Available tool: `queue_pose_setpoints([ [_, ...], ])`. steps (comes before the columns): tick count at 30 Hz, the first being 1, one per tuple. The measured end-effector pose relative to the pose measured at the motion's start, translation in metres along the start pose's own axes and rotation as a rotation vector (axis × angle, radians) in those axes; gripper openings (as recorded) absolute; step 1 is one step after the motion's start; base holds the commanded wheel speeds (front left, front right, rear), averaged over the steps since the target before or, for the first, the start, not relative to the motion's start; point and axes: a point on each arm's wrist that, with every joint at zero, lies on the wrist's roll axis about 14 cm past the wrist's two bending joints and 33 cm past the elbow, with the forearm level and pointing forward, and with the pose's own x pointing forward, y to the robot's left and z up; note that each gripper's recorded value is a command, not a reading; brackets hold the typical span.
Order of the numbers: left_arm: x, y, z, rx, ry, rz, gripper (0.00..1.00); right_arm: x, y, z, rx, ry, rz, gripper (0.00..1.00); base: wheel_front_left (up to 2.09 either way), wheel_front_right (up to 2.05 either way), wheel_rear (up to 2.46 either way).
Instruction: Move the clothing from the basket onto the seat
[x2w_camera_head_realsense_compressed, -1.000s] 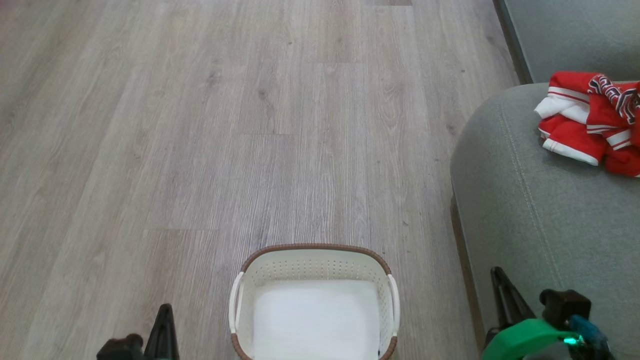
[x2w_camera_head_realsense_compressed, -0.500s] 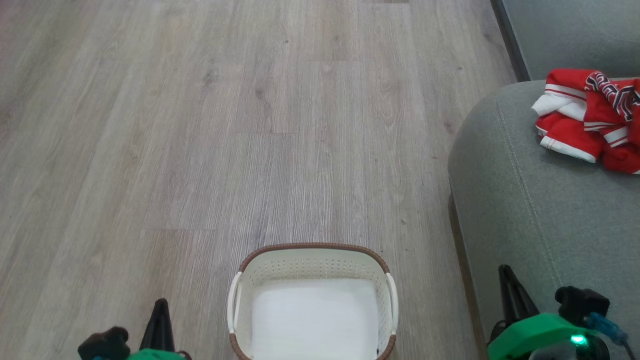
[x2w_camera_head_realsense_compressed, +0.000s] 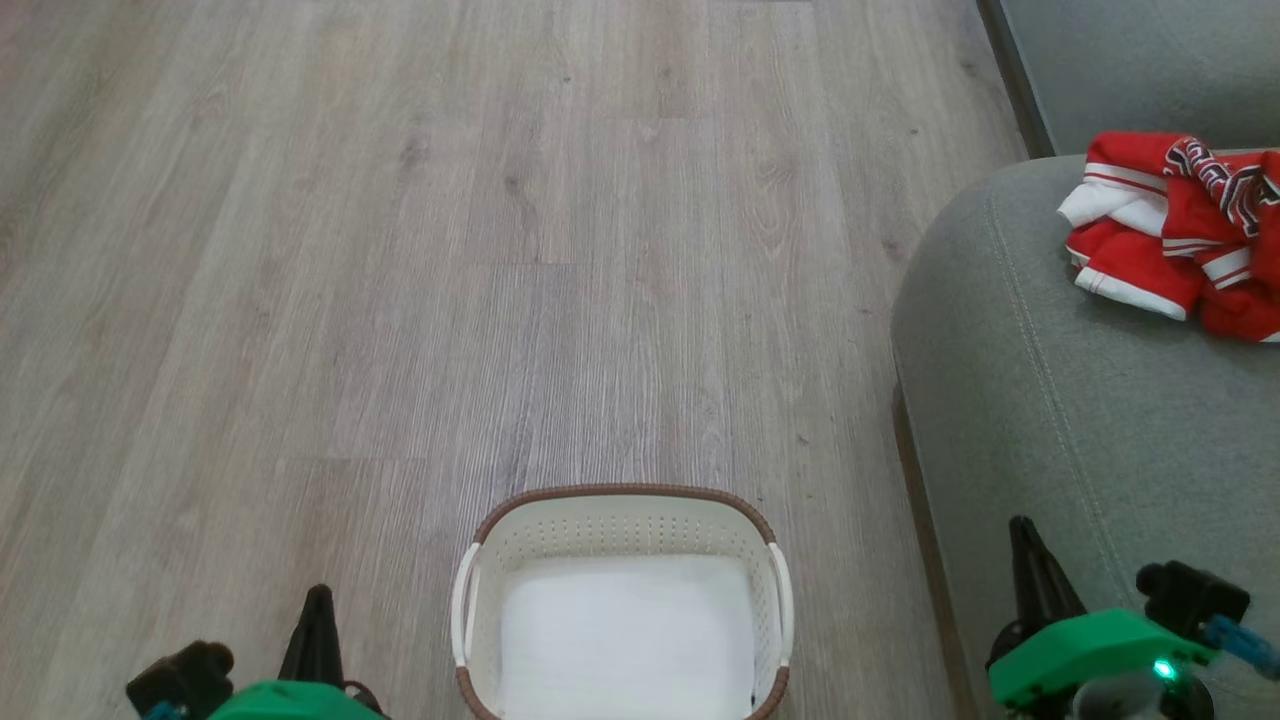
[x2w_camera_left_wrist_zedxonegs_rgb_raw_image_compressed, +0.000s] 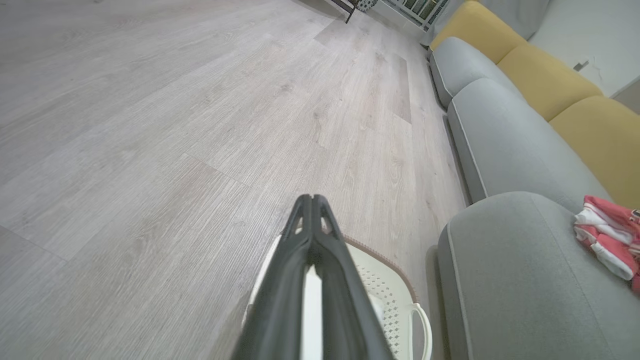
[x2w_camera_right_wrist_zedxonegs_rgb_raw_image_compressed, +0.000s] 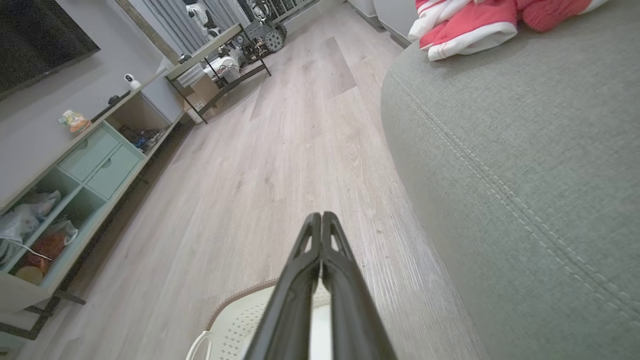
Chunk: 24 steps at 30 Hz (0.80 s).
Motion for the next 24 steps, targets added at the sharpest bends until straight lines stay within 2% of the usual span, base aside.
queue_pose_setpoints([
  [24, 0.012, -0.003, 0.006, -0.263, 0.034, -0.014, 0.00, 0.004, -0.008, 0.011, 0.263, -0.016, -0.037, 0.00, 0.00, 0.00, 0.00],
])
